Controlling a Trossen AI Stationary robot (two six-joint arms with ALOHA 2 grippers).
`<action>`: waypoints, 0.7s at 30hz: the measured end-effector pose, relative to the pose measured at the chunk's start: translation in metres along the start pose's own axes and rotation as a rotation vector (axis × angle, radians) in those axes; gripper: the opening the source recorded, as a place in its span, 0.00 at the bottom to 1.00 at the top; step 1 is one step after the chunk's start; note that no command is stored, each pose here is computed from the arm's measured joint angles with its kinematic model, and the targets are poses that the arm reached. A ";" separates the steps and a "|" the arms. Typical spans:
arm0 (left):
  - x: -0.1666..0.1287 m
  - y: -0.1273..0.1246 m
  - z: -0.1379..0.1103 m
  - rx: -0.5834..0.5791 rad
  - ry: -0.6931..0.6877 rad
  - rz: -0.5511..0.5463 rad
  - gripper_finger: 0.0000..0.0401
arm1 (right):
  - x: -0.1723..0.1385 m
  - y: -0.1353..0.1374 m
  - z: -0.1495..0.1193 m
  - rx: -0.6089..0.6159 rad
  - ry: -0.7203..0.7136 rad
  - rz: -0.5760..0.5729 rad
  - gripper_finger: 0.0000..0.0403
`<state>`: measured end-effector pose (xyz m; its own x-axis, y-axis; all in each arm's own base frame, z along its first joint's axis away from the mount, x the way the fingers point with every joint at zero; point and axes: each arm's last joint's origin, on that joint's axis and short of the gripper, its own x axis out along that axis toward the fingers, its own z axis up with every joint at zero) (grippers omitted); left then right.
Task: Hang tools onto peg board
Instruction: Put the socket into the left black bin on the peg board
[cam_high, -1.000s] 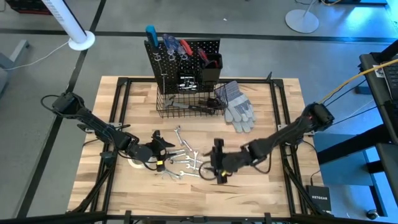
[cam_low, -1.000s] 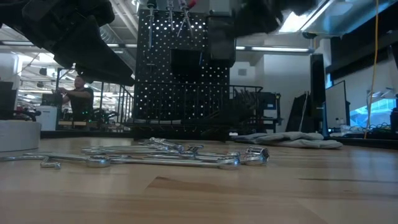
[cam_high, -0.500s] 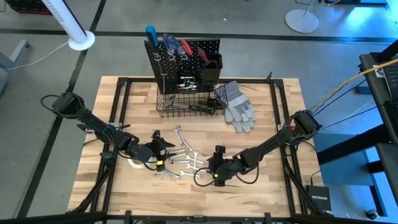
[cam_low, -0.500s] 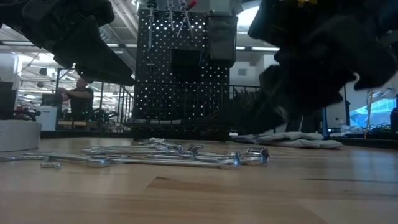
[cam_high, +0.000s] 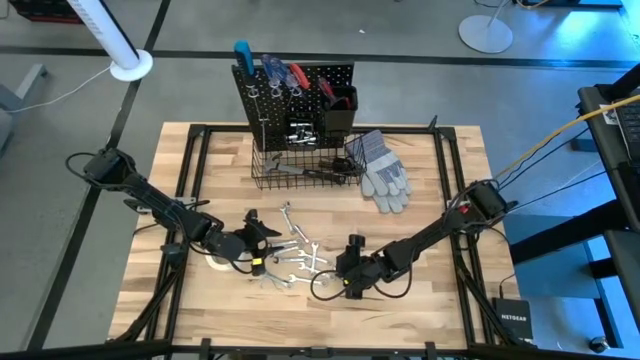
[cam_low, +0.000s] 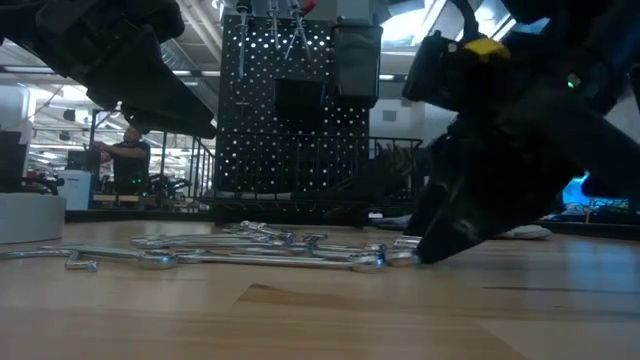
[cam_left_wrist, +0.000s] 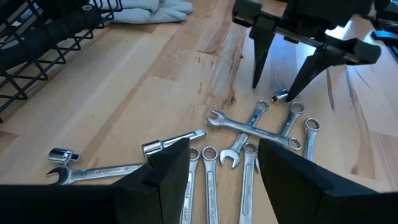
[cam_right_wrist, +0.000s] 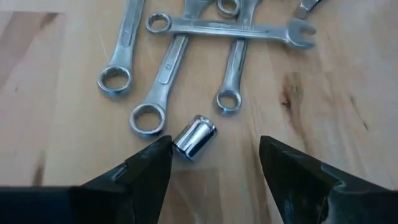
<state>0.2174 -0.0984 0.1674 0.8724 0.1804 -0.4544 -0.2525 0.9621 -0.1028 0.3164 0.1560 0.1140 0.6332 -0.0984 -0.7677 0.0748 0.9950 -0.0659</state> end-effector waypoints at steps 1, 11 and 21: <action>0.000 0.000 0.000 0.000 0.000 0.000 0.45 | 0.000 0.000 0.000 0.000 0.003 0.001 0.62; 0.000 0.000 0.000 0.000 0.000 0.000 0.45 | 0.004 -0.011 0.004 0.020 0.005 -0.034 0.62; 0.000 0.000 0.000 0.000 0.000 0.000 0.45 | 0.005 -0.015 0.003 0.021 0.019 -0.059 0.40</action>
<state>0.2173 -0.0985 0.1674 0.8722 0.1804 -0.4546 -0.2523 0.9622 -0.1023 0.3209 0.1410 0.1129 0.6126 -0.1563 -0.7748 0.1276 0.9870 -0.0982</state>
